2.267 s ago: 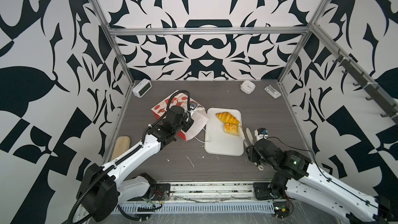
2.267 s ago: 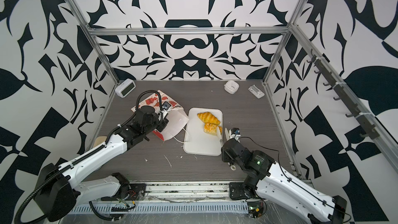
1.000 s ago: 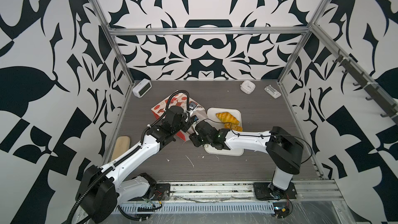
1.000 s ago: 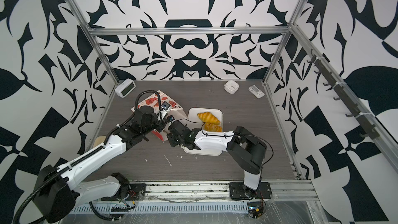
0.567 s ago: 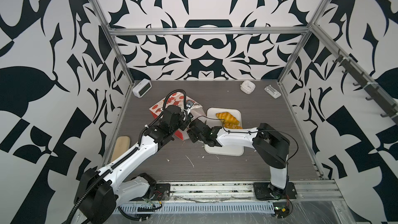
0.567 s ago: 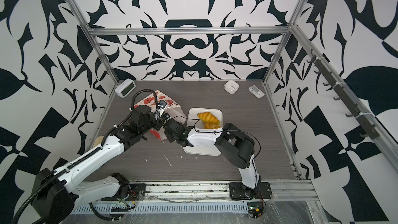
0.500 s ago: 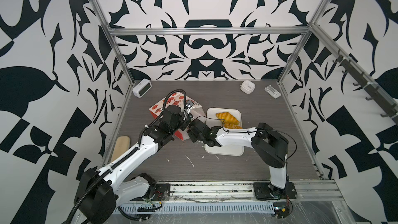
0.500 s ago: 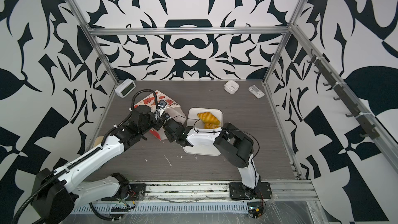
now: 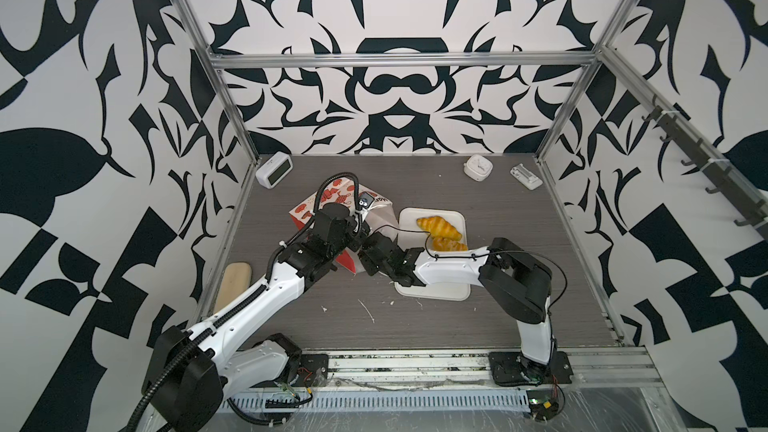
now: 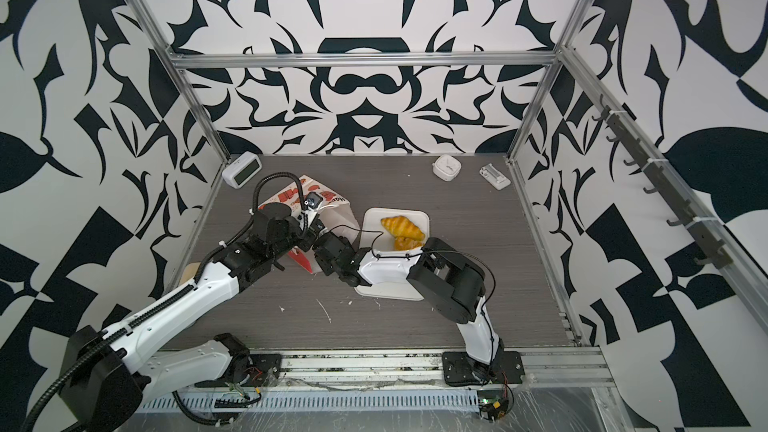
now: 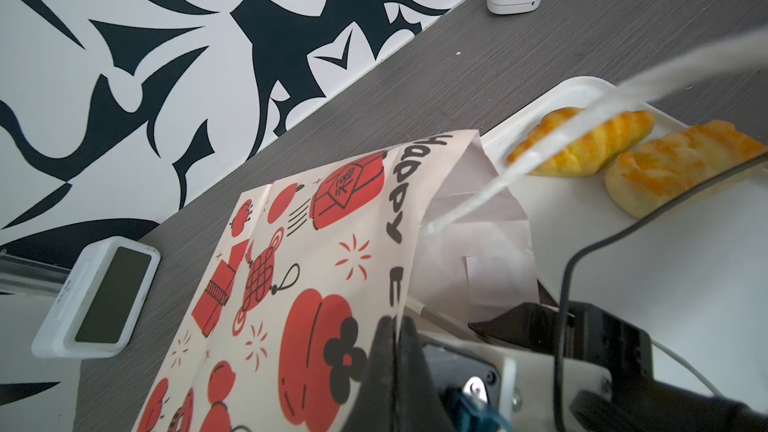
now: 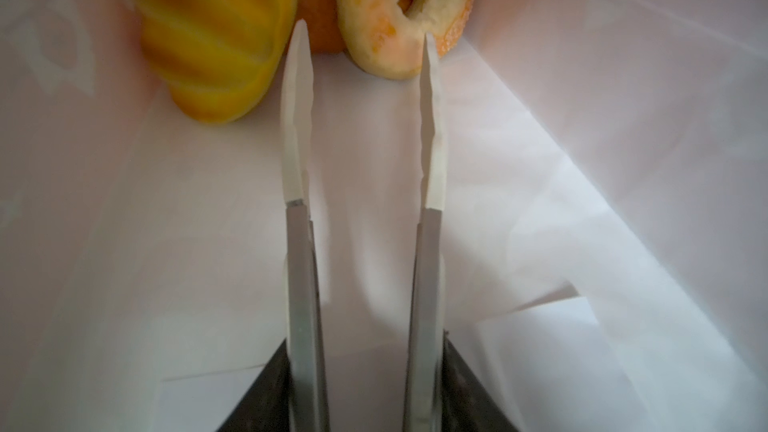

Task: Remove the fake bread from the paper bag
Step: 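Move the open tongs back into the bag opening held by the left gripper, then close the tongs on the ring donut inside the bag and lift it out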

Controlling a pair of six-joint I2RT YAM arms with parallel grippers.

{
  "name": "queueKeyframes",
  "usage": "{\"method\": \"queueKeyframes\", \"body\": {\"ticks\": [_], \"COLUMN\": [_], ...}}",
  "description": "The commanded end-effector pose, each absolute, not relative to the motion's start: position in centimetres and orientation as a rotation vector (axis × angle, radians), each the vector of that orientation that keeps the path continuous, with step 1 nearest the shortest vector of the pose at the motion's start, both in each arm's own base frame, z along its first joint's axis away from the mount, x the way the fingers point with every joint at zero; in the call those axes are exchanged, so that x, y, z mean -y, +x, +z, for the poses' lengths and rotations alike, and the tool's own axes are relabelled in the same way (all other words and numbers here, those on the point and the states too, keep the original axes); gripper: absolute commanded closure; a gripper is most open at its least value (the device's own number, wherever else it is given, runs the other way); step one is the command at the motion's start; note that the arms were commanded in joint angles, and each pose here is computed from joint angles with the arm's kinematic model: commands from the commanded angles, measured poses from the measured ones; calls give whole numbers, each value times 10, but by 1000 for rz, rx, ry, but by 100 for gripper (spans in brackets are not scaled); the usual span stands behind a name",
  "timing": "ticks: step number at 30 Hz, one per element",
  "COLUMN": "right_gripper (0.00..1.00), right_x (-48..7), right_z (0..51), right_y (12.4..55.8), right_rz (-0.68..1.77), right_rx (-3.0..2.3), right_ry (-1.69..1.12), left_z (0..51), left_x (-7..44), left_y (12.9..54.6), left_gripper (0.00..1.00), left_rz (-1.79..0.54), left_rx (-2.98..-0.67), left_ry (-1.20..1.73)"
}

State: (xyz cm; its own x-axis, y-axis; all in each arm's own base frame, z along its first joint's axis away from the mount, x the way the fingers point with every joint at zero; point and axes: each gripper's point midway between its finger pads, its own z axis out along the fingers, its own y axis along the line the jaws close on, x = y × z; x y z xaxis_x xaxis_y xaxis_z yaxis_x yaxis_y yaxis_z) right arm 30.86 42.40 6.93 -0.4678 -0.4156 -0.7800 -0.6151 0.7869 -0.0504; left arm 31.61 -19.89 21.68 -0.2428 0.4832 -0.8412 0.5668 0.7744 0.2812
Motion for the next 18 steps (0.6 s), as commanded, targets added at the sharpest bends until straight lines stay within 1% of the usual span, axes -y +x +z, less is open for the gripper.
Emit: {"method": "queueKeyframes", "body": {"ticks": [1,13,18], "right_gripper": [49,49,50], "right_x": [-444,-445,-451], "right_z": [115,114,113], "right_y": [321,341,345], "right_rz": [320,180,163], "right_rx": [-1975,-1949,-1946], "right_ry": [-701,-668,-677], "left_z": [235,241,241], "left_x": [207,209,210], "left_y": [311,308,307], "left_gripper": [95,95,95], "left_rz": [-159,-186,-195], "left_rx": [-1848,-1840,-1841], "left_ry": [797,795,794]}}
